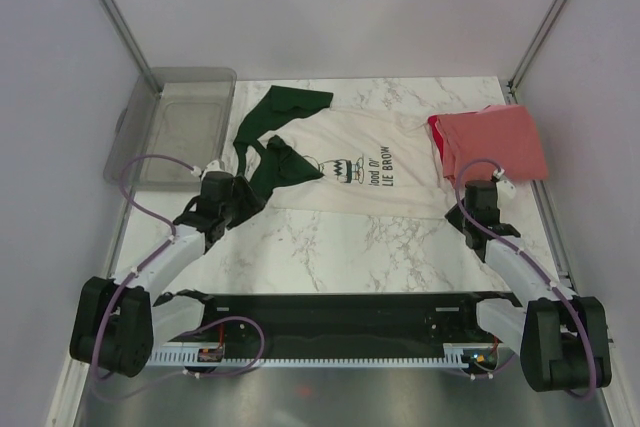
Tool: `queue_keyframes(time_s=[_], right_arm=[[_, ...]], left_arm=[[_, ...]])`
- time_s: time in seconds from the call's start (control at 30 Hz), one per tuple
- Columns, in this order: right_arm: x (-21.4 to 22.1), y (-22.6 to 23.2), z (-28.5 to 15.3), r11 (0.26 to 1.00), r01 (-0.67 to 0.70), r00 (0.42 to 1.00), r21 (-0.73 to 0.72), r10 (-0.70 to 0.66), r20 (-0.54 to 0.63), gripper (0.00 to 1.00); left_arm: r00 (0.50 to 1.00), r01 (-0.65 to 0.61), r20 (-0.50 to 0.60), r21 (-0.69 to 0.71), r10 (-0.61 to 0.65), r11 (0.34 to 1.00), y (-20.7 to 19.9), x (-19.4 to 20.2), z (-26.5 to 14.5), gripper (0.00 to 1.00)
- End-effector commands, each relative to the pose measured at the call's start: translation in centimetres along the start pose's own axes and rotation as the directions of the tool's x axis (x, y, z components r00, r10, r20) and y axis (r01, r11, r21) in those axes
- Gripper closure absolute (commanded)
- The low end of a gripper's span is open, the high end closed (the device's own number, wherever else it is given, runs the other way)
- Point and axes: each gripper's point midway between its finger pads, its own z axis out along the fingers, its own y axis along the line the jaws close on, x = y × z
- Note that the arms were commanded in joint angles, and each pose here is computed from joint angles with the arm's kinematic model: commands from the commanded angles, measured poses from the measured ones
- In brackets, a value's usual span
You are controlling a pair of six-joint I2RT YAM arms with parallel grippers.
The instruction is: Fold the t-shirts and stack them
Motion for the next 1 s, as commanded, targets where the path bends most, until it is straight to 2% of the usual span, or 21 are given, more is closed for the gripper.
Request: queue_keyframes(time_s=[0.0, 0.2, 0.4, 0.57, 0.73, 0.97], right_arm=[[-0.3, 0.3, 0.1, 0.999, 0.033, 0.999, -0.012, -0.033, -0.002, 1.0], [-0.3, 0.6, 0.0, 0.999, 0.043, 0.999, -0.032, -0.043, -0.002, 1.0], [-0.3, 0.7, -0.2, 0.998, 0.045, 0.999, -0.043, -0.045, 0.004, 1.0], [-0.3, 0.8, 0.0, 0.998, 0.046, 0.999, -0.042, -0.046, -0.001, 1.0], [-0.2, 0.8, 0.2, 0.998, 0.038, 0.999, -0.042, -0.038, 0.0, 1.0], [-0.2, 0.7, 0.4, 0.999, 0.039, 0.999, -0.039, -0.039, 0.001, 1.0]], left_arm=[[0.991, 0.059, 0.122, 0.036, -0.063, 0.998, -1.2, -2.6, 1.0, 0.28], [0.975, 0.123, 0.183, 0.012, -0.123, 0.992, -0.8, -3.6, 3.2, 0.34], [0.975, 0.166, 0.148, -0.009, -0.163, 0.986, -0.5, -2.7, 5.0, 0.37], [0.972, 0.207, 0.131, -0.096, -0.194, 0.974, 1.5, -1.4, 5.0, 0.36], [0.965, 0.245, 0.148, -0.202, -0.217, 0.948, 3.9, -0.6, 4.9, 0.4], [0.966, 0.25, 0.134, -0.247, -0.222, 0.936, 4.2, -0.3, 6.1, 0.48]])
